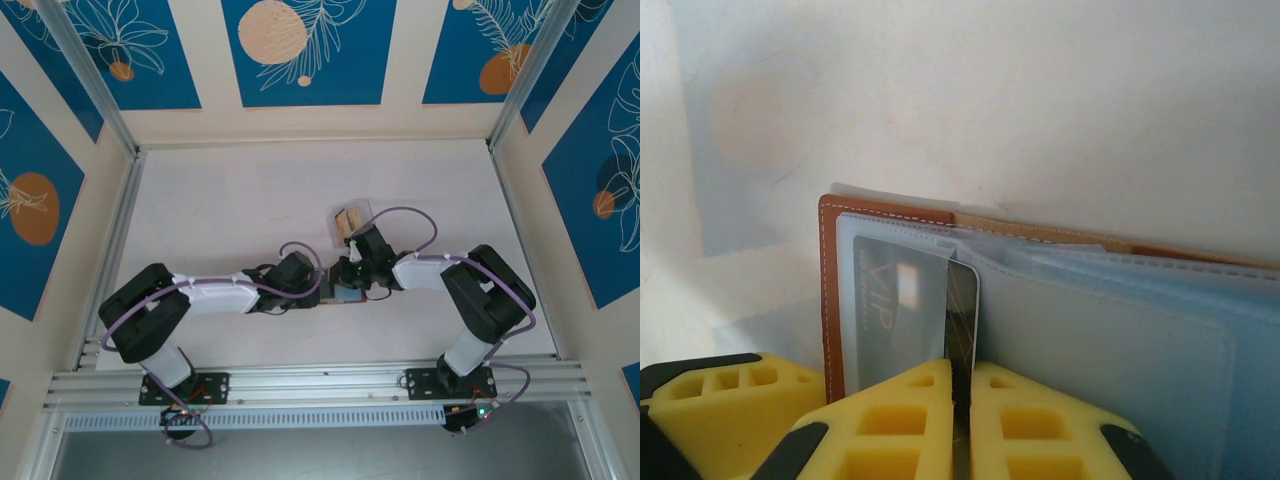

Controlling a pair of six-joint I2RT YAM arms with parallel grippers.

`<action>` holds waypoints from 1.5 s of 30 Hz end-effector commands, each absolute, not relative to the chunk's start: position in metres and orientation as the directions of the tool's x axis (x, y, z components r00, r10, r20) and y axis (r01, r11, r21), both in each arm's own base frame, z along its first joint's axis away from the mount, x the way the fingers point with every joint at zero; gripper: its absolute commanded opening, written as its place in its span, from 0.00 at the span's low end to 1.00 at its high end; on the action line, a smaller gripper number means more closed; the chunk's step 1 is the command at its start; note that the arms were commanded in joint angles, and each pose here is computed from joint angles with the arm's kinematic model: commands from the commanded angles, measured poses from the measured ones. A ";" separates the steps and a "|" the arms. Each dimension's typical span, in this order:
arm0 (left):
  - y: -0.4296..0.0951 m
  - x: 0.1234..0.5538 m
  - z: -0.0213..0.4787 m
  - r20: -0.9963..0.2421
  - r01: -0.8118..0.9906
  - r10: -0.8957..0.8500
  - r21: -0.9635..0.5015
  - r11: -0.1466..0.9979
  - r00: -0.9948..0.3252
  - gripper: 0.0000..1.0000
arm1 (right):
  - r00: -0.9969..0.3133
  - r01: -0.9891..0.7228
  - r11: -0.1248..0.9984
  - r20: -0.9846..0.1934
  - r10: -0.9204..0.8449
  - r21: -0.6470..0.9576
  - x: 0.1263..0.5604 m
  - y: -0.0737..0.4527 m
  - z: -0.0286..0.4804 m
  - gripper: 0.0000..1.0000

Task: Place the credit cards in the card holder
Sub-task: Insert the credit card into the card slot.

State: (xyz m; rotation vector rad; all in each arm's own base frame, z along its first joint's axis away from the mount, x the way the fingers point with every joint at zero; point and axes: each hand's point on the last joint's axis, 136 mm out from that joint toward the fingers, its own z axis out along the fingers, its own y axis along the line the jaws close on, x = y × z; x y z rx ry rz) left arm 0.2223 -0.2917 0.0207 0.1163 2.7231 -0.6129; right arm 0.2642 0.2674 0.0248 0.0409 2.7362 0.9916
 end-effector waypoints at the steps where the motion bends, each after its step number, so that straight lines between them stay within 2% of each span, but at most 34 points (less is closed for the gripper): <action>1: -0.313 0.208 0.004 -0.284 0.191 0.058 -0.472 0.861 -0.957 0.37 | -0.993 -0.008 0.805 -0.096 0.062 0.594 0.237 0.267 0.006 0.12; 13: -0.310 0.206 -0.002 -0.274 0.176 0.049 -0.462 0.869 -0.960 0.37 | -0.994 -0.042 0.760 -0.104 0.034 0.648 0.241 0.280 0.034 0.29; 20: -0.304 0.206 -0.006 -0.269 0.161 0.042 -0.438 0.885 -0.962 0.37 | -0.996 -0.012 0.820 -0.078 0.039 0.572 0.242 0.264 0.045 0.38; 32: -0.301 0.205 -0.009 -0.261 0.154 0.042 -0.427 0.891 -0.964 0.37 | -0.999 -0.018 0.810 -0.040 0.006 0.586 0.244 0.274 0.050 0.40; 45: -0.301 0.205 -0.008 -0.266 0.160 0.046 -0.423 0.892 -0.963 0.37 | -0.999 -0.014 0.874 -0.035 0.003 0.486 0.243 0.266 0.037 0.38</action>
